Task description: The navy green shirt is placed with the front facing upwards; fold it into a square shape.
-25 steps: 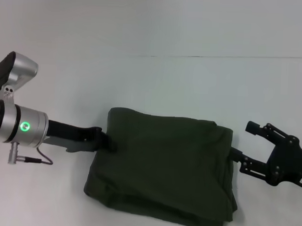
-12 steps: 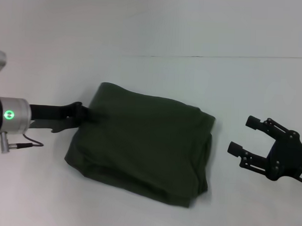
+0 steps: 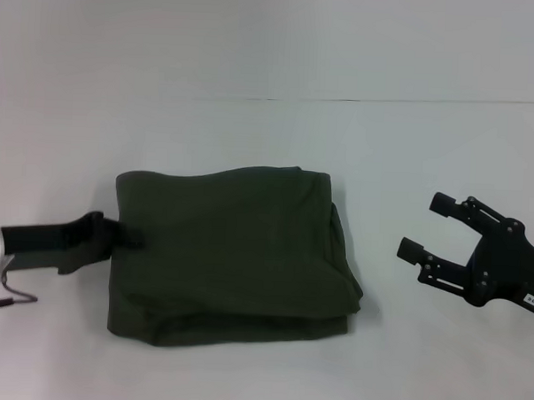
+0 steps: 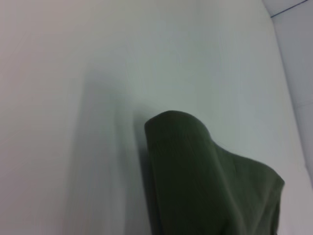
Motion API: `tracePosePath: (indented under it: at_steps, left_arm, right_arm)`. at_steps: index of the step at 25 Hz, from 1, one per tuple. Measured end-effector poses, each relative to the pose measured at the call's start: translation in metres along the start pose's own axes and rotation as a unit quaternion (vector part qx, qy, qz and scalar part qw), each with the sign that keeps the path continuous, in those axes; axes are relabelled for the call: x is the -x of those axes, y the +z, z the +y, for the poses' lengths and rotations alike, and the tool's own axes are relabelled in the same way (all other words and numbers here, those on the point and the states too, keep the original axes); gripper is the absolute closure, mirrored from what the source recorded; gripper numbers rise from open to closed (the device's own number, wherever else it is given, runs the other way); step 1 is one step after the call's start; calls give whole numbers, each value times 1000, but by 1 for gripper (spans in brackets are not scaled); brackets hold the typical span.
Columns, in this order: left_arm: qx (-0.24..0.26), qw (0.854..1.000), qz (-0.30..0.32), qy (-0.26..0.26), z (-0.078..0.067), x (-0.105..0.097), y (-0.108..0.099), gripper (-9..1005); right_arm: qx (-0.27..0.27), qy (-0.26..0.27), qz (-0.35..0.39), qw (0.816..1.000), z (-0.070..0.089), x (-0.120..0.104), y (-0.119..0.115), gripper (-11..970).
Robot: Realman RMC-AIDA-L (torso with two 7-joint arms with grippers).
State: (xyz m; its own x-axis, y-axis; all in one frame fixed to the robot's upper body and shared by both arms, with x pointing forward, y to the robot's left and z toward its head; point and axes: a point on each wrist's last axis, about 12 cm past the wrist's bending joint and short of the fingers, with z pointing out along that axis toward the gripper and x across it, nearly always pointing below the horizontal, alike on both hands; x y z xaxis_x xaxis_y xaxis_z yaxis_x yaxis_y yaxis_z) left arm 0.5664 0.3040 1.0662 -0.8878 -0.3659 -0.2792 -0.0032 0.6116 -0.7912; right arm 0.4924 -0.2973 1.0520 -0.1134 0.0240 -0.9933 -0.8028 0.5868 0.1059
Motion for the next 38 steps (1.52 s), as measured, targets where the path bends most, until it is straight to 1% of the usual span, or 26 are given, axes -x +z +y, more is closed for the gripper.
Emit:
tracePosePath:
  at_steps: [4, 6, 10, 12, 16, 18, 20, 21, 23, 24, 25, 27, 28, 29, 30, 31, 32, 33, 35, 36, 38]
  left_arm:
    - [-20, 1000, -5, -6, 8, -14, -6, 880]
    - [-32, 999, -8, 11, 8, -17, -7, 872]
    - [-77, 994, -15, 78, 1, -20, -12, 837]
    - [-86, 990, -27, 107, 1, -22, -16, 807]
    - [-70, 982, -40, 171, 5, -22, -25, 720]
    - [-61, 976, -48, 206, 7, -21, -31, 678]
    - [-60, 964, -53, 255, 6, -23, -36, 635]
    - [-63, 954, -56, 289, 5, -25, -39, 613]
    - [-72, 932, -66, 349, 3, -31, -45, 544]
    - [-83, 918, -75, 380, 1, -37, -48, 510]
    - [-91, 909, -82, 398, 0, -41, -49, 476]
    - [-112, 884, -102, 441, -1, -51, -54, 407]
    - [-117, 876, -109, 455, 0, -56, -56, 368]
    - [-120, 870, -112, 465, 2, -61, -57, 330]
    - [-120, 870, -112, 465, 2, -61, -57, 291]
    - [-122, 864, -110, 476, 4, -67, -58, 252]
    - [-122, 864, -110, 476, 4, -67, -58, 214]
    - [-122, 860, -98, 486, 10, -77, -57, 175]
    - [-116, 857, -88, 494, 17, -89, -56, 31]
    - [-116, 857, -88, 494, 17, -89, -56, 31]
    - [-107, 851, -98, 505, 28, -104, -58, 31]
  right_arm:
    - [0, -1, -2, 1000, -1, 1, 3, 44]
    - [1, -1, -2, 1000, -1, 2, 4, 44]
    - [2, -2, -1, 1000, -2, 2, 6, 44]
    - [1, -2, 2, 1000, -2, 2, 6, 44]
    - [-3, -7, 9, 1000, -3, -1, 8, 44]
    - [-3, -10, 8, 1000, -3, -1, 8, 44]
    - [-3, -11, 8, 1000, -3, -1, 8, 44]
    - [-3, -11, 8, 1000, -3, -1, 8, 44]
    - [-2, -13, 8, 1000, -2, -1, 8, 44]
    - [0, -14, 8, 1000, -2, -2, 8, 44]
    - [2, -16, 8, 1000, 0, -2, 8, 44]
    - [10, -25, 6, 1000, 6, -7, 6, 44]
    - [14, -33, 4, 999, 11, -11, 5, 44]
    - [16, -38, 3, 999, 14, -14, 3, 44]
    - [17, -41, 3, 999, 19, -18, 2, 44]
    - [16, -42, 5, 999, 23, -22, -1, 44]
    - [15, -41, 8, 999, 25, -25, -2, 44]
    - [16, -38, 17, 999, 28, -30, -4, 44]
    - [17, -28, 35, 999, 33, -38, -8, 44]
    - [14, -24, 41, 999, 34, -41, -10, 44]
    - [2, -18, 54, 998, 37, -48, -16, 44]
